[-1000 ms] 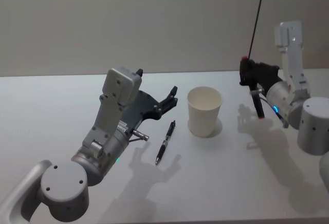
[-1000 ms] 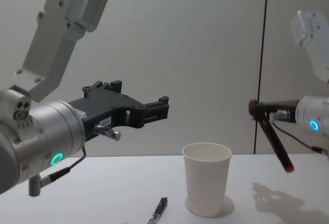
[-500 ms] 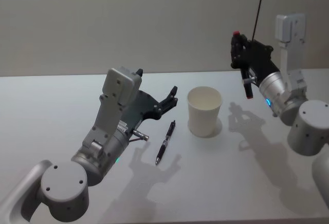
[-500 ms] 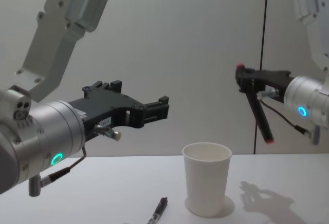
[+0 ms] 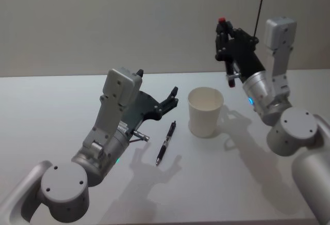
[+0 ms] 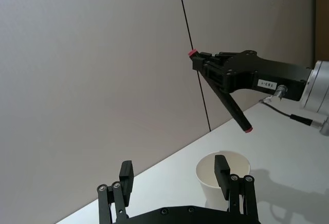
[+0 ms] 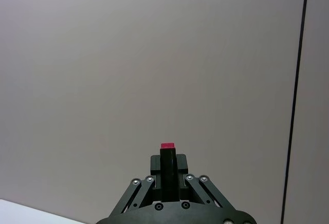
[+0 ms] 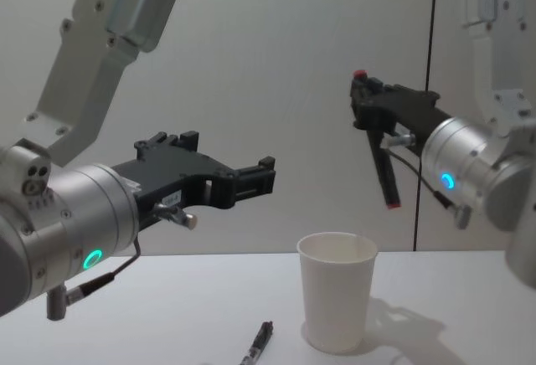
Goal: Place the pen into the pen holder.
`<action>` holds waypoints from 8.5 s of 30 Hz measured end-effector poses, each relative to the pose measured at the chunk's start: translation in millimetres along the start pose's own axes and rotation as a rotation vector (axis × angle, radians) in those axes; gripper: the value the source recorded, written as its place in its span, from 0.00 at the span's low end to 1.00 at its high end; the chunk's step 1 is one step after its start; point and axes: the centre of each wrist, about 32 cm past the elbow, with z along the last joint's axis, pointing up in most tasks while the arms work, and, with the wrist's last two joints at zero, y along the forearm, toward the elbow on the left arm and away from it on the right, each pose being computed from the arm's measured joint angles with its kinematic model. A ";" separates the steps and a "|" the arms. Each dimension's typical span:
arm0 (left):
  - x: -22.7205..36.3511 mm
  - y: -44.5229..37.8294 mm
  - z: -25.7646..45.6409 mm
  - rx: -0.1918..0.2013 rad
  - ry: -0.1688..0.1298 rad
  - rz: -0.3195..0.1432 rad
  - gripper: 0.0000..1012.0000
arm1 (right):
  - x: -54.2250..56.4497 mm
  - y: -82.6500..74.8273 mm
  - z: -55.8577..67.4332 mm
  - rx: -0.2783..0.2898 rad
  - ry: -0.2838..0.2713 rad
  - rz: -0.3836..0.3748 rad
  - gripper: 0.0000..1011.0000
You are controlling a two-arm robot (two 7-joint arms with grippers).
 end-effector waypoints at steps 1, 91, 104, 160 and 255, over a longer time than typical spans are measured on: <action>0.0 0.0 0.0 0.000 0.000 0.000 0.99 | -1.7 0.9 -2.4 0.004 0.002 0.001 0.16; 0.0 0.0 0.0 0.000 0.000 0.000 0.99 | -14.4 -3.1 -52.3 -0.027 0.001 0.022 0.99; 0.0 0.0 0.0 0.000 0.000 0.000 0.99 | 14.6 -22.8 -15.5 -0.093 -0.025 0.008 0.99; 0.0 0.0 0.0 0.000 0.000 0.000 0.99 | 82.8 -121.1 35.1 -0.351 -0.192 -0.092 0.99; -11.0 -42.8 -50.9 0.620 0.212 -0.042 0.99 | 86.6 -127.9 35.8 -0.374 -0.208 -0.102 0.99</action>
